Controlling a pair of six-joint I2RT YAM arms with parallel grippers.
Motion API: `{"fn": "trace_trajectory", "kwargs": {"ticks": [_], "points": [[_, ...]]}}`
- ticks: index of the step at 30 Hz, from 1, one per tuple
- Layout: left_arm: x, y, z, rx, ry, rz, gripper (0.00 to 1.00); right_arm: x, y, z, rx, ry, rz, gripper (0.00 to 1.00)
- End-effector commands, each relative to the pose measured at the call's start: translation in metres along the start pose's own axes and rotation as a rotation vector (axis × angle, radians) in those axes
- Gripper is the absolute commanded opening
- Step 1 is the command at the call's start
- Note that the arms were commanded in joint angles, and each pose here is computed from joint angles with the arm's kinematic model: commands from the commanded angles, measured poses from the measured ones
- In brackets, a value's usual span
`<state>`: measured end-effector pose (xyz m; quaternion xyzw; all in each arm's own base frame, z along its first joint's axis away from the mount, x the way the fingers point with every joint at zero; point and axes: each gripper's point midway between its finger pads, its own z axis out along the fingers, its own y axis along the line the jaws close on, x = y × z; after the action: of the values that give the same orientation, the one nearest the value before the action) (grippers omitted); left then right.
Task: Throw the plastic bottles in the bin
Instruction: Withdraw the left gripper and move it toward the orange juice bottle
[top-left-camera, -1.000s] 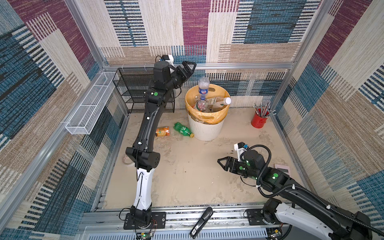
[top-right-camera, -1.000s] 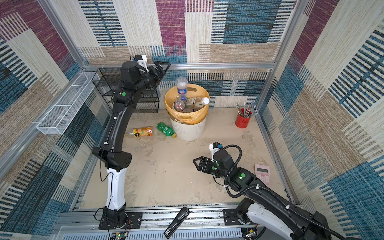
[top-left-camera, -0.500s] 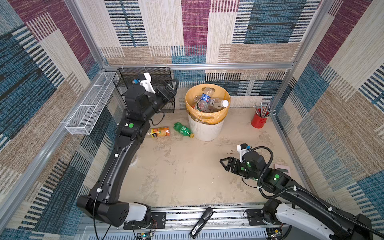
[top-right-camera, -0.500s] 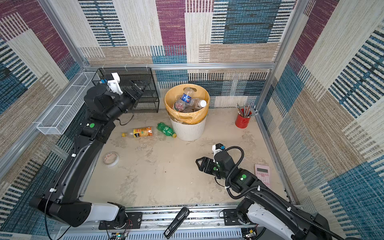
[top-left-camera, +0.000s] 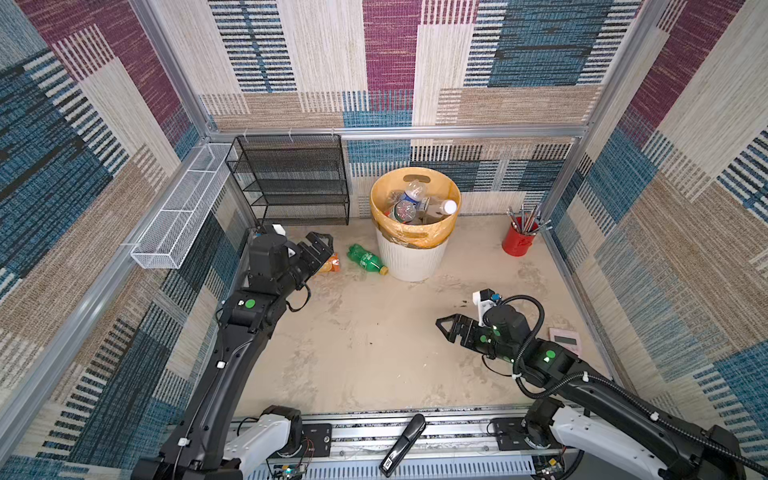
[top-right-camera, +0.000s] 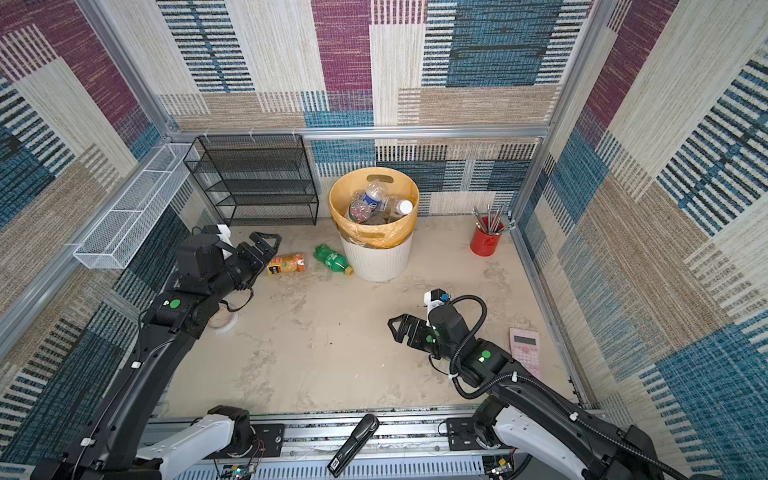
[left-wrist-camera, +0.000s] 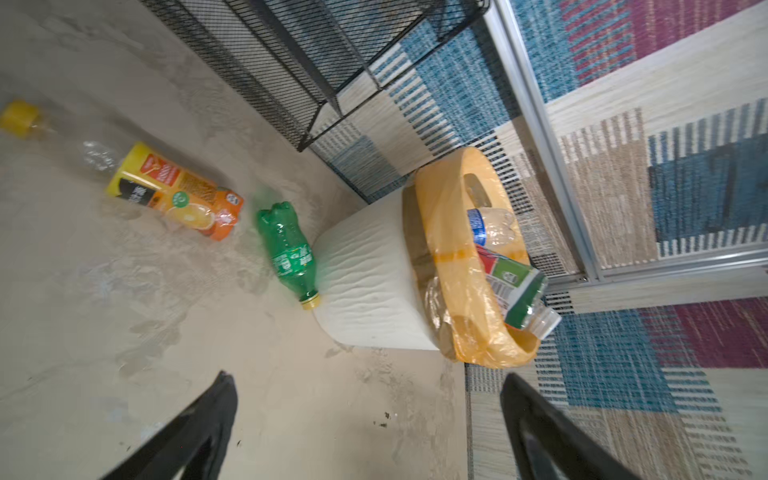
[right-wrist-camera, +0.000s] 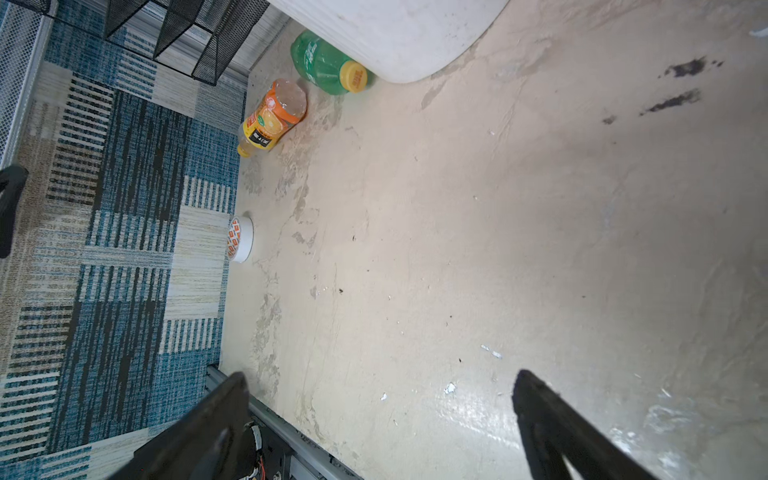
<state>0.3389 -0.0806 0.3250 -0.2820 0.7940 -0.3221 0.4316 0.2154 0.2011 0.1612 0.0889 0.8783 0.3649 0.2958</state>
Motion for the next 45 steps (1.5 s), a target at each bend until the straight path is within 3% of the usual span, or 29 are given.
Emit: {"fn": "trace_trajectory", "kwargs": {"ticks": [1,13,23,36,42,45], "points": [[0.012,0.028,-0.002,-0.089,0.033,-0.065,0.95,-0.006,0.001,-0.001,-0.002,-0.030,0.023,1.00],[0.034,0.085,0.003,-0.299,0.116,-0.267,0.80,-0.004,-0.005,0.003,0.032,-0.021,0.015,1.00],[0.035,0.096,0.025,-0.351,0.170,-0.389,0.79,-0.006,0.000,0.007,0.021,-0.013,-0.002,0.97],[0.020,0.108,0.031,-0.415,0.068,-0.531,0.77,-0.003,0.006,0.006,-0.015,0.006,-0.013,0.94],[0.016,0.122,0.047,-0.478,0.073,-0.611,0.79,-0.010,0.005,0.015,0.007,-0.019,0.007,0.94],[0.007,0.125,0.060,-0.501,0.073,-0.617,0.84,-0.010,0.006,0.019,0.001,-0.019,0.017,0.94]]}}
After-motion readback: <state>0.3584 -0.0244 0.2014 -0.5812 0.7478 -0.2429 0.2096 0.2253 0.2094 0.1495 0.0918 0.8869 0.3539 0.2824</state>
